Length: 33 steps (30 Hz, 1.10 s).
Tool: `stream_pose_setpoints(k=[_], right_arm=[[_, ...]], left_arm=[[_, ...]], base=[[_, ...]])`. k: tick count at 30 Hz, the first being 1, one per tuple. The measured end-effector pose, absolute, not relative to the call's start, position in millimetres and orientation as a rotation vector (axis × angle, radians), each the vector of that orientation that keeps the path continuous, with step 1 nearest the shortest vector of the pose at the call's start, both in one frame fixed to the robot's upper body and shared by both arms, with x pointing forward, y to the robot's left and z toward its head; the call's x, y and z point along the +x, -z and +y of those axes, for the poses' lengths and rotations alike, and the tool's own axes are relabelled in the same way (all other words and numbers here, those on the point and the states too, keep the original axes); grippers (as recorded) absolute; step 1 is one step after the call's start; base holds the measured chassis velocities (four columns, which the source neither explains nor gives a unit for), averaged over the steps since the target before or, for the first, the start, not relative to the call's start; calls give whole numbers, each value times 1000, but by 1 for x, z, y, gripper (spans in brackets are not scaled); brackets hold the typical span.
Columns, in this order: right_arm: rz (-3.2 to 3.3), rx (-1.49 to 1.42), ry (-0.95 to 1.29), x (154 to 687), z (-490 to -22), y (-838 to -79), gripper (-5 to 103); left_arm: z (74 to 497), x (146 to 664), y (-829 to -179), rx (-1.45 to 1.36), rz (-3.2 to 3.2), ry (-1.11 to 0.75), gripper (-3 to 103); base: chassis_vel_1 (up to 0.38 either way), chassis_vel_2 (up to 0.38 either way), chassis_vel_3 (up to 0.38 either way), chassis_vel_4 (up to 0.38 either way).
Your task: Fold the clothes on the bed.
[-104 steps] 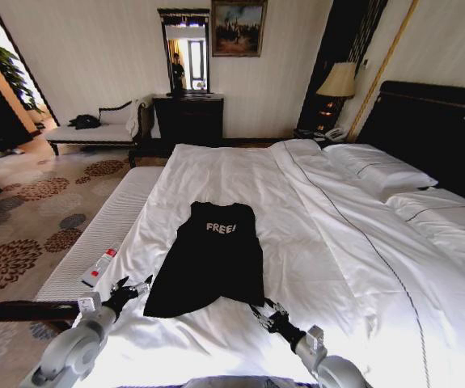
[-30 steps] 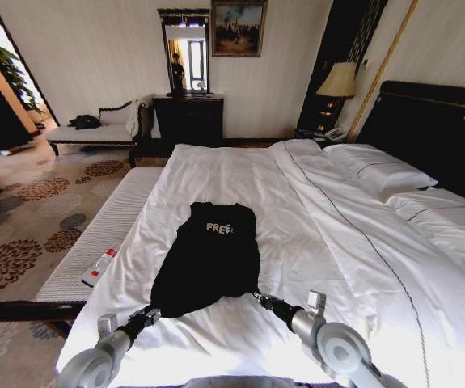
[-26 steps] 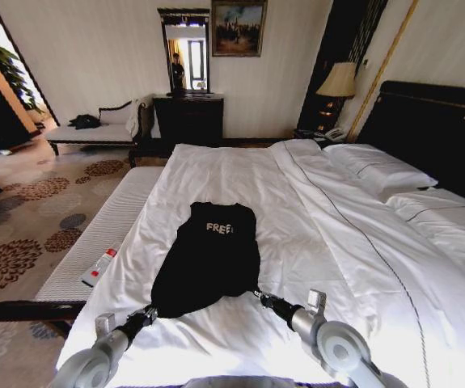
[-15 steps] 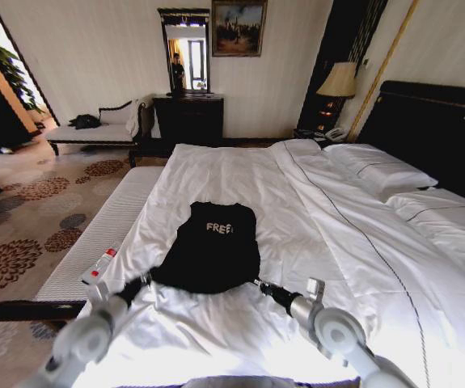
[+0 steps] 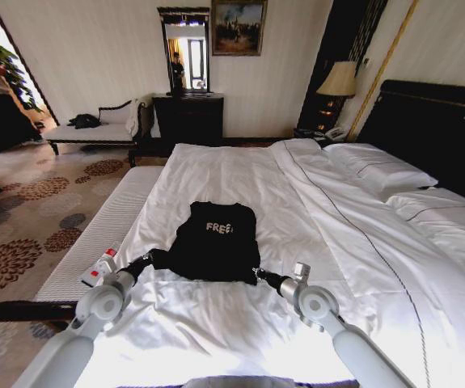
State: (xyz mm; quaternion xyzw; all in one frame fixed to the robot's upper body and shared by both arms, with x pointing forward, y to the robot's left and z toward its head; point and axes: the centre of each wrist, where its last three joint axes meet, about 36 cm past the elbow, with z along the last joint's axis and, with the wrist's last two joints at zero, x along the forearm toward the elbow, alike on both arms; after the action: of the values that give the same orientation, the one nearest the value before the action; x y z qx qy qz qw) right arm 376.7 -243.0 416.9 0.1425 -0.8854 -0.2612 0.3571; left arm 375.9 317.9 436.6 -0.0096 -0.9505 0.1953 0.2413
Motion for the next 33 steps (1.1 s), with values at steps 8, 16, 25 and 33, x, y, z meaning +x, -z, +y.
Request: stream_pose_setpoints(k=[8, 16, 25, 33], right_arm=[[-2312, 435, 665, 357, -244, -417, 39], [-2347, 463, 603, 354, -246, -413, 66], [-2351, 451, 574, 369, -247, -406, 97], [-2344, 468, 560, 375, -244, -406, 74]], left_arm=[[313, 373, -426, -28, -2581, -514, 1], [317, 369, -425, -18, -2579, -512, 1], [318, 361, -424, -12, -2575, -510, 1], [318, 361, -424, -13, -2576, -512, 1]], base=[[0, 0, 0, 0], [0, 0, 0, 0], [0, 0, 0, 0], [0, 0, 0, 0]])
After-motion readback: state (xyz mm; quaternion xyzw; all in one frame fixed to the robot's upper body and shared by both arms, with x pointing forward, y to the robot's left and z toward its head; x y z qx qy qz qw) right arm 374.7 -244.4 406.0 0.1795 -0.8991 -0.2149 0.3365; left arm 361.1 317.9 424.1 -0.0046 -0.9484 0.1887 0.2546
